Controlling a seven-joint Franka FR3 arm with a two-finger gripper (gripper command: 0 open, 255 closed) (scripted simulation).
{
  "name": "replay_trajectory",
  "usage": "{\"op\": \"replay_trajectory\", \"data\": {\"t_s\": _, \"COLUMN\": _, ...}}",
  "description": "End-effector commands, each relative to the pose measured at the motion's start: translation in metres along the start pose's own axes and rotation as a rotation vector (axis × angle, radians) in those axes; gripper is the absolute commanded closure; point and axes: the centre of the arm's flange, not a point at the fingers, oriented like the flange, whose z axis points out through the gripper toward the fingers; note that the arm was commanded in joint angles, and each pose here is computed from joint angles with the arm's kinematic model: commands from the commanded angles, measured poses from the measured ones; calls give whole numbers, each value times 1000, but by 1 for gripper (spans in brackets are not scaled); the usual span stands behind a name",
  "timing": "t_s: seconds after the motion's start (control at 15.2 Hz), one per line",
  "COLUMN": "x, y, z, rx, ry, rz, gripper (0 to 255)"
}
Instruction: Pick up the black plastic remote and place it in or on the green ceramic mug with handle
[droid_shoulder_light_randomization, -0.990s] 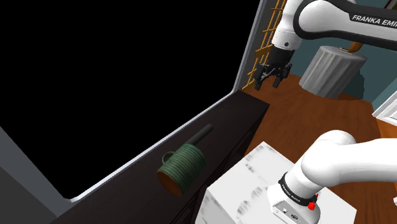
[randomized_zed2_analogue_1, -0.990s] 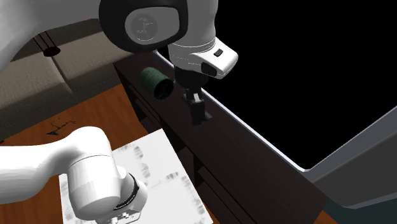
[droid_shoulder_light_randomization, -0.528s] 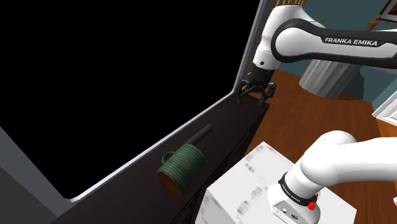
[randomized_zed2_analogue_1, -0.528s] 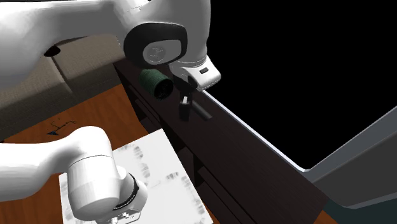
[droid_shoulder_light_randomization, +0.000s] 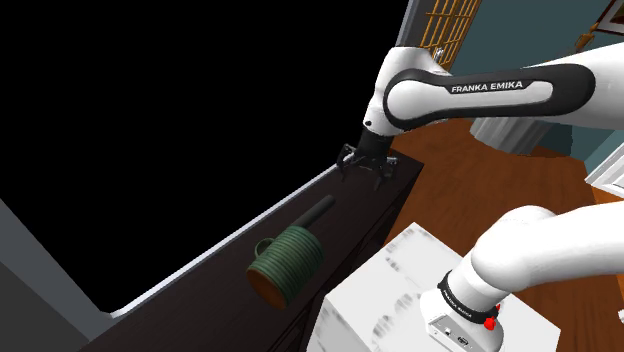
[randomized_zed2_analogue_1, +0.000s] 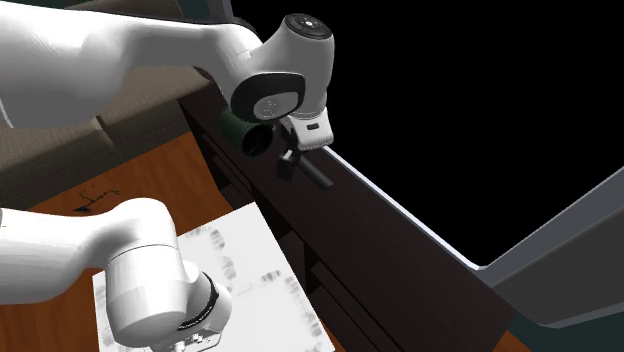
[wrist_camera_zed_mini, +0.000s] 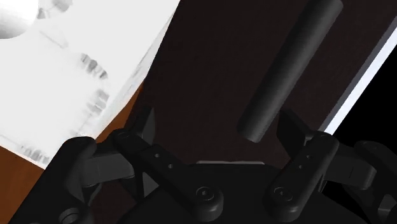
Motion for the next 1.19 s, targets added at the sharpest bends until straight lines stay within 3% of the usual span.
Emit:
{"op": "replay_trajectory", "data": {"t_s": 0.0, "x": -4, "y": -18, "z": 21, "rx": 15, "ry": -15, "rz": 89, "gripper": 0}}
{"op": "replay_trajectory", "data": {"t_s": 0.59, "x": 2, "y": -89, "z": 101, "rx": 73, "ry": -79, "rz": 447, "gripper": 0}}
{"op": "replay_trajectory", "data": {"t_s": 1.12, "x": 0, "y": -92, "z": 140, "rx": 73, "ry": -79, "rz": 447, "gripper": 0}}
